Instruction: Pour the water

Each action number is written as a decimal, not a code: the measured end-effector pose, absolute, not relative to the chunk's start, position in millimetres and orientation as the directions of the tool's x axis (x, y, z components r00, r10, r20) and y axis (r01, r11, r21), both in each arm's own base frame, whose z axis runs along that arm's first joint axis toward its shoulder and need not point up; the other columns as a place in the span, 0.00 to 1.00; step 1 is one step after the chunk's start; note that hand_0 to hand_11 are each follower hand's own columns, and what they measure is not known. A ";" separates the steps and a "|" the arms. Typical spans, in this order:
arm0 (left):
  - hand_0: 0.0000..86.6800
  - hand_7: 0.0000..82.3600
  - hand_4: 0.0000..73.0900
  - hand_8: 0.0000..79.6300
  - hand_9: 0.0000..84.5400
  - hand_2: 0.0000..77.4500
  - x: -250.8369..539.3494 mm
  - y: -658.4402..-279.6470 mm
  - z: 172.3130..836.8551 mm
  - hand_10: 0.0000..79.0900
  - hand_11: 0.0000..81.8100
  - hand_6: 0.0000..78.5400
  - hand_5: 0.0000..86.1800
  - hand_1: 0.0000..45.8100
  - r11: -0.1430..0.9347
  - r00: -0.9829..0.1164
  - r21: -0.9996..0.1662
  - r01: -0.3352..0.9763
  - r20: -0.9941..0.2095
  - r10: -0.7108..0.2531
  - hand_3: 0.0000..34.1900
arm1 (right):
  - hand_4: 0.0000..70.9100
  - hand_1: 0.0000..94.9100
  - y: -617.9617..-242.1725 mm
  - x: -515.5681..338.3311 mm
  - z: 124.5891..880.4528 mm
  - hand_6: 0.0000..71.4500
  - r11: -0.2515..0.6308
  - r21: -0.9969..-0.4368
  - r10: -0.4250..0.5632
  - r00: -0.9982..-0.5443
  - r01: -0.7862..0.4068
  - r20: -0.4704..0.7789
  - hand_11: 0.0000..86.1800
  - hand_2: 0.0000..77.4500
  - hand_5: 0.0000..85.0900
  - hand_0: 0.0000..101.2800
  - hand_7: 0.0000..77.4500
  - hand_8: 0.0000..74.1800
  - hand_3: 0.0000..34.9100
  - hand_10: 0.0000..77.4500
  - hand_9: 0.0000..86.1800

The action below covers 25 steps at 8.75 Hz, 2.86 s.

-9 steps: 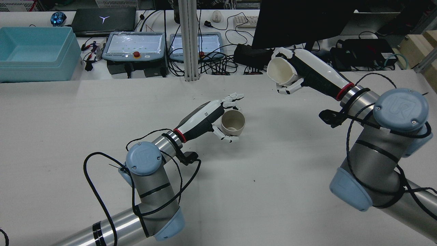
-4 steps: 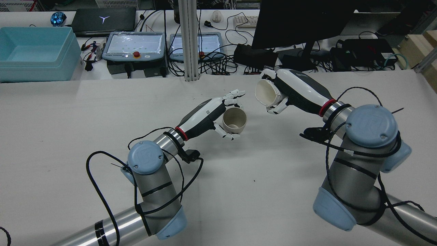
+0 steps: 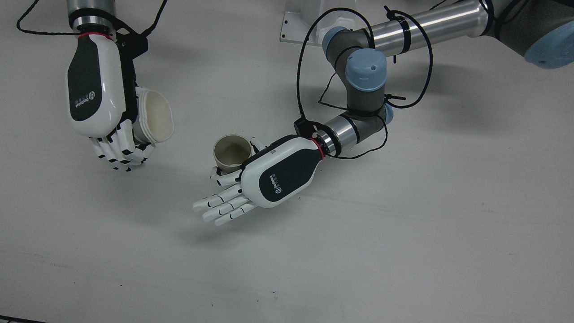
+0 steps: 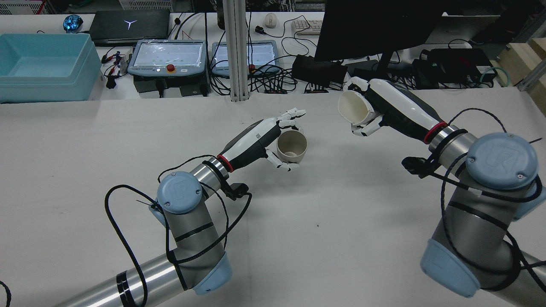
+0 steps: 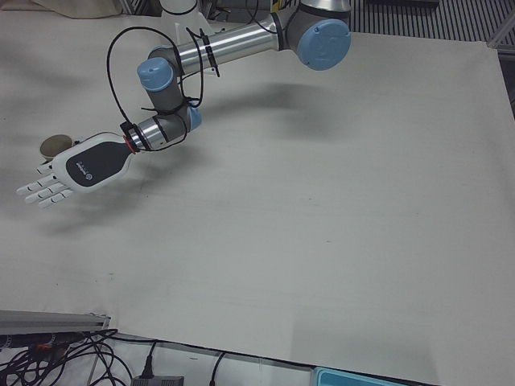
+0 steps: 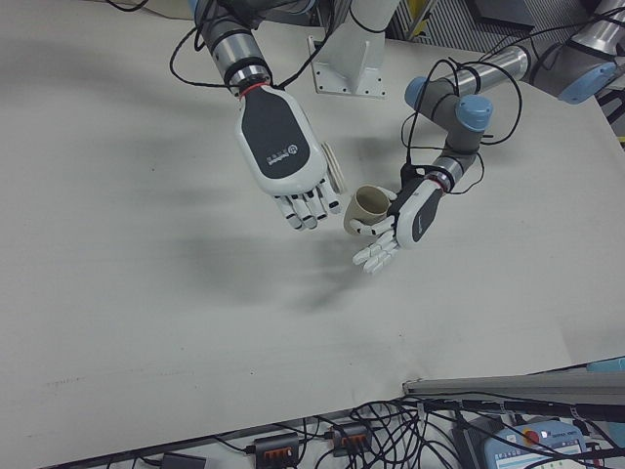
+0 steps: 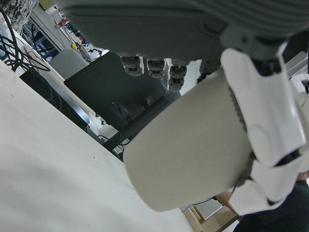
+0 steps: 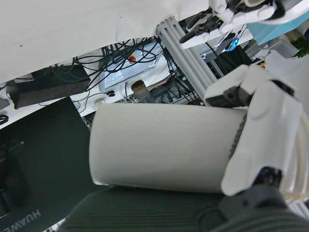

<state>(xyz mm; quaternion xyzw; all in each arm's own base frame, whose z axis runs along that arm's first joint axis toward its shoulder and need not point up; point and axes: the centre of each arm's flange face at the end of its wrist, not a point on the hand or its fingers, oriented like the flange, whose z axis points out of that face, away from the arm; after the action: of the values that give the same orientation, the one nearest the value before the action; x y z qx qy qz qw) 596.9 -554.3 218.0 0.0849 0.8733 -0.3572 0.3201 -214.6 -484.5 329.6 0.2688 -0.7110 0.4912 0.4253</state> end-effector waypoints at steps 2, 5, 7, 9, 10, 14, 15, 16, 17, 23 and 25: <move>0.54 0.13 0.49 0.05 0.09 0.42 587.4 -558.8 220.4 0.05 0.09 0.12 0.51 0.31 0.726 -0.787 -0.600 0.336 -0.603 -0.133 0.00 | 0.03 0.20 -485.4 -148.9 350.7 0.36 0.280 -0.621 0.060 -0.632 -0.732 0.773 0.46 0.73 0.82 0.51 0.84 0.35 0.00 0.34 0.50; 0.54 0.12 0.49 0.05 0.09 0.42 550.4 -566.0 236.1 0.05 0.09 0.11 0.51 0.31 0.708 -0.792 -0.656 0.261 -0.565 -0.232 0.00 | 0.00 0.21 -489.9 -45.2 389.4 0.35 0.220 -0.743 0.024 -0.757 -0.633 0.652 0.53 0.72 0.82 0.48 0.77 0.40 0.00 0.39 0.55; 0.54 0.11 0.49 0.05 0.06 0.42 497.9 -579.0 280.2 0.02 0.07 0.11 0.51 0.31 0.667 -0.805 -0.700 0.256 -0.536 -0.253 0.00 | 0.00 0.21 -479.8 9.1 448.5 0.35 0.201 -0.766 0.002 -0.782 -0.610 0.623 0.58 0.72 0.82 0.48 0.76 0.44 0.00 0.43 0.59; 0.54 0.11 0.49 0.05 0.08 0.42 444.4 -592.7 322.1 0.03 0.08 0.10 0.51 0.31 0.622 -0.819 -0.734 0.273 -0.516 -0.249 0.00 | 0.00 0.21 -484.7 51.7 545.2 0.35 0.185 -0.790 0.007 -0.803 -0.585 0.596 0.59 0.72 0.82 0.46 0.76 0.46 0.00 0.44 0.60; 0.54 0.11 0.49 0.05 0.08 0.42 418.6 -601.8 341.5 0.04 0.08 0.10 0.51 0.31 0.598 -0.826 -0.749 0.287 -0.509 -0.242 0.00 | 0.00 0.21 -485.0 70.2 610.5 0.35 0.164 -0.813 0.011 -0.823 -0.558 0.567 0.61 0.72 0.82 0.42 0.74 0.47 0.00 0.47 0.62; 0.54 0.11 0.49 0.05 0.08 0.42 341.1 -613.6 447.6 0.04 0.08 0.10 0.50 0.31 0.531 -0.826 -0.766 0.364 -0.528 -0.196 0.00 | 0.00 0.18 -456.2 92.3 793.1 0.35 0.065 -0.831 0.042 -0.831 -0.552 0.555 0.63 0.74 0.82 0.41 0.73 0.51 0.00 0.50 0.65; 0.54 0.11 0.49 0.05 0.08 0.42 328.3 -610.9 475.2 0.04 0.08 0.10 0.50 0.31 0.520 -0.824 -0.767 0.377 -0.534 -0.190 0.00 | 0.00 0.17 -449.6 93.9 824.5 0.35 0.043 -0.825 0.034 -0.824 -0.563 0.565 0.63 0.75 0.82 0.41 0.73 0.52 0.00 0.51 0.66; 0.54 0.11 0.49 0.05 0.08 0.42 315.7 -606.8 501.0 0.04 0.08 0.10 0.49 0.31 0.511 -0.822 -0.767 0.387 -0.538 -0.185 0.00 | 0.00 0.16 -448.8 94.5 854.4 0.37 0.024 -0.816 0.016 -0.816 -0.578 0.578 0.64 0.76 0.82 0.40 0.75 0.52 0.00 0.51 0.67; 0.54 0.11 0.49 0.05 0.08 0.42 305.9 -601.7 522.6 0.04 0.08 0.10 0.49 0.32 0.507 -0.820 -0.765 0.397 -0.544 -0.179 0.00 | 0.00 0.16 -456.1 90.1 876.5 0.37 0.023 -0.809 0.000 -0.810 -0.587 0.587 0.64 0.76 0.82 0.40 0.75 0.52 0.00 0.51 0.67; 0.54 0.11 0.47 0.05 0.08 0.43 265.1 -572.6 647.5 0.04 0.08 0.10 0.47 0.37 0.467 -0.773 -0.739 0.485 -0.612 -0.166 0.01 | 0.02 0.15 -490.9 46.6 890.8 0.38 0.047 -0.812 -0.042 -0.814 -0.581 0.580 0.63 0.76 0.81 0.38 0.72 0.54 0.00 0.57 0.66; 0.54 0.11 0.46 0.05 0.09 0.43 261.5 -567.4 676.9 0.04 0.08 0.10 0.47 0.38 0.446 -0.754 -0.737 0.508 -0.631 -0.182 0.00 | 0.02 0.16 -495.2 43.0 886.2 0.38 0.056 -0.813 -0.048 -0.815 -0.579 0.577 0.63 0.77 0.81 0.38 0.72 0.54 0.00 0.57 0.66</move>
<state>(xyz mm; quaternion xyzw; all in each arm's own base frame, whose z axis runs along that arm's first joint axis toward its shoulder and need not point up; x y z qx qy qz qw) 261.5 -567.4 676.9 0.1042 0.7818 -0.5157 0.3346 43.0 -495.2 886.2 0.2247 -0.6972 0.6493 0.2045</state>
